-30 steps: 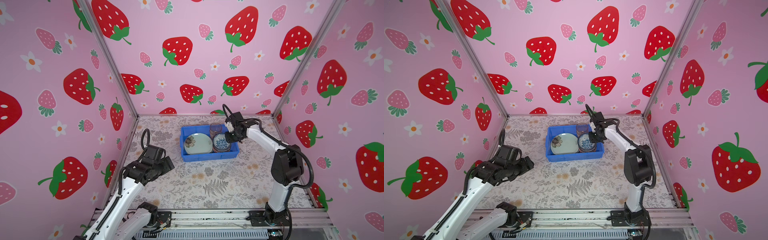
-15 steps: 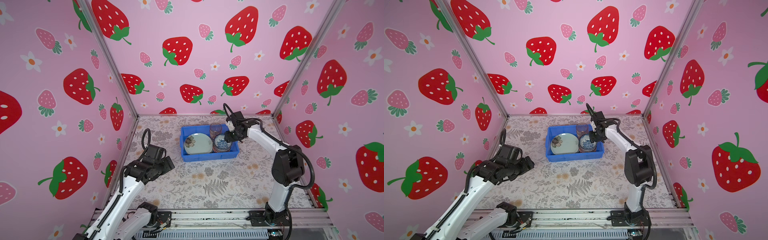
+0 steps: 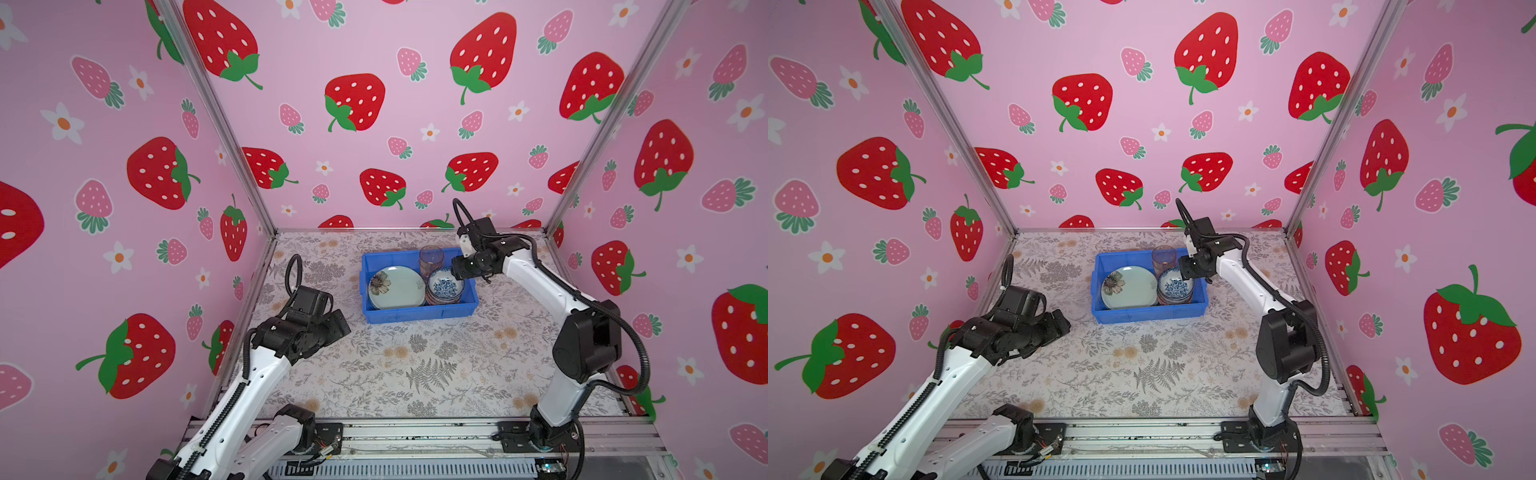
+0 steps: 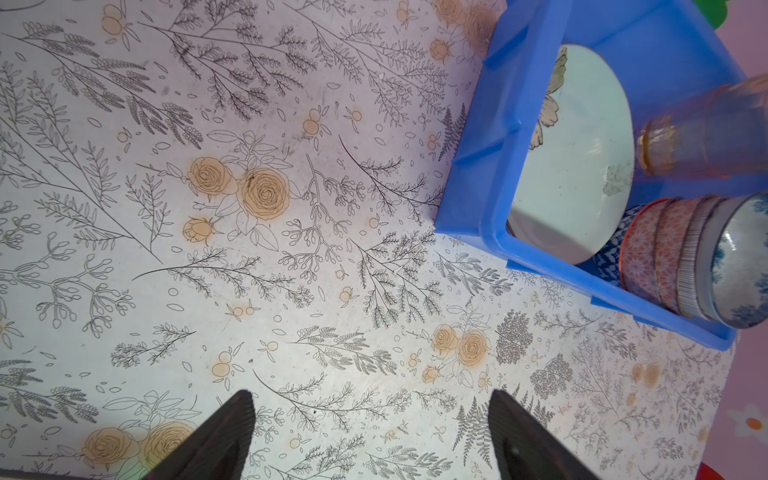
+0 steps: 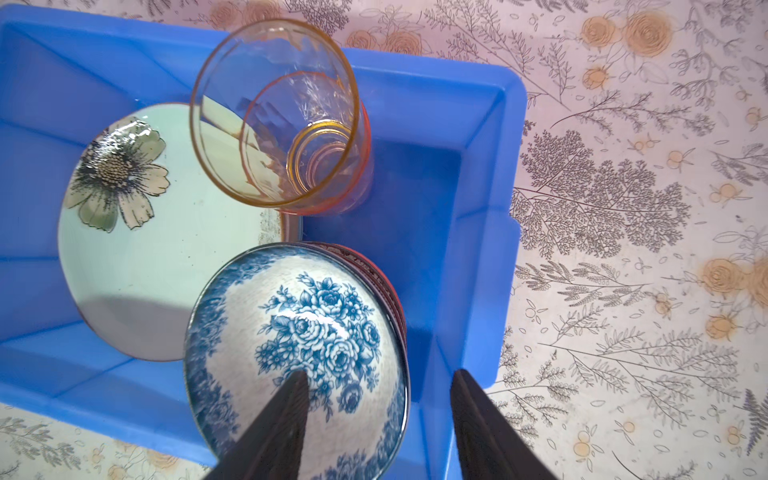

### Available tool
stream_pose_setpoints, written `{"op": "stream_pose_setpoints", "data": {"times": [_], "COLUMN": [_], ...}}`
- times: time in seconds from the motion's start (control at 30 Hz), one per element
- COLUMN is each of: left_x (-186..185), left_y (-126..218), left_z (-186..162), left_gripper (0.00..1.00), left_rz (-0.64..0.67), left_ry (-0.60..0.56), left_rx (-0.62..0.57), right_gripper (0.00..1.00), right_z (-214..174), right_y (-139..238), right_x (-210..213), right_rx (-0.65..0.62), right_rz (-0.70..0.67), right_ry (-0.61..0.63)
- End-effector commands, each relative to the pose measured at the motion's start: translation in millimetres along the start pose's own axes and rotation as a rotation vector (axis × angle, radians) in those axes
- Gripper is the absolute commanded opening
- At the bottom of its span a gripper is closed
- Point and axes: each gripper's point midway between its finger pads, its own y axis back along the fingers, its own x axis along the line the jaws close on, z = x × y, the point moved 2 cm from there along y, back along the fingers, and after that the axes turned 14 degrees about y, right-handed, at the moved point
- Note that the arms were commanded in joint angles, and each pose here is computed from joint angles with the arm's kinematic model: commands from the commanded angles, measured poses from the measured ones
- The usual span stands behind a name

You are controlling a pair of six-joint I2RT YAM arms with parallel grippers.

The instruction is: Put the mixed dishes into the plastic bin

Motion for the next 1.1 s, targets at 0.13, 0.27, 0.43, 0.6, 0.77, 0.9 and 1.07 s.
{"op": "stream_pose_setpoints", "data": {"times": [0.13, 0.27, 0.43, 0.6, 0.77, 0.9, 1.07], "left_x": [-21.7, -36.8, -65.7, -87.6, -94.5, -88.2, -69.1], "left_y": [2.9, 8.3, 14.7, 14.0, 3.6, -4.4, -15.7], "left_z": [15.7, 34.0, 58.1, 77.9, 87.2, 94.1, 101.1], "left_gripper": [0.92, 0.93, 0.96, 0.99, 0.99, 0.99, 0.99], "left_rz": [-0.054, -0.073, -0.177, -0.272, -0.311, -0.282, -0.207], "left_ry": [-0.05, -0.122, -0.241, -0.304, -0.398, -0.442, -0.489], "left_rx": [-0.02, -0.055, -0.156, -0.279, -0.379, -0.456, -0.566], "right_gripper": [0.61, 0.67, 0.8, 0.99, 0.99, 0.99, 0.99], "right_z": [-2.1, -15.3, -38.2, -66.5, -84.2, -91.3, -91.2], "right_y": [41.9, 55.4, 74.1, 92.1, 115.3, 129.7, 136.1], "right_x": [-14.6, -28.2, -44.8, -61.5, -71.8, -81.0, -85.6], "right_rx": [-0.077, -0.097, -0.124, -0.115, -0.176, -0.218, -0.279], "right_rz": [-0.038, -0.07, -0.111, -0.188, -0.272, -0.358, -0.405], "right_ry": [-0.022, -0.052, -0.106, -0.162, -0.195, -0.213, -0.205]}}
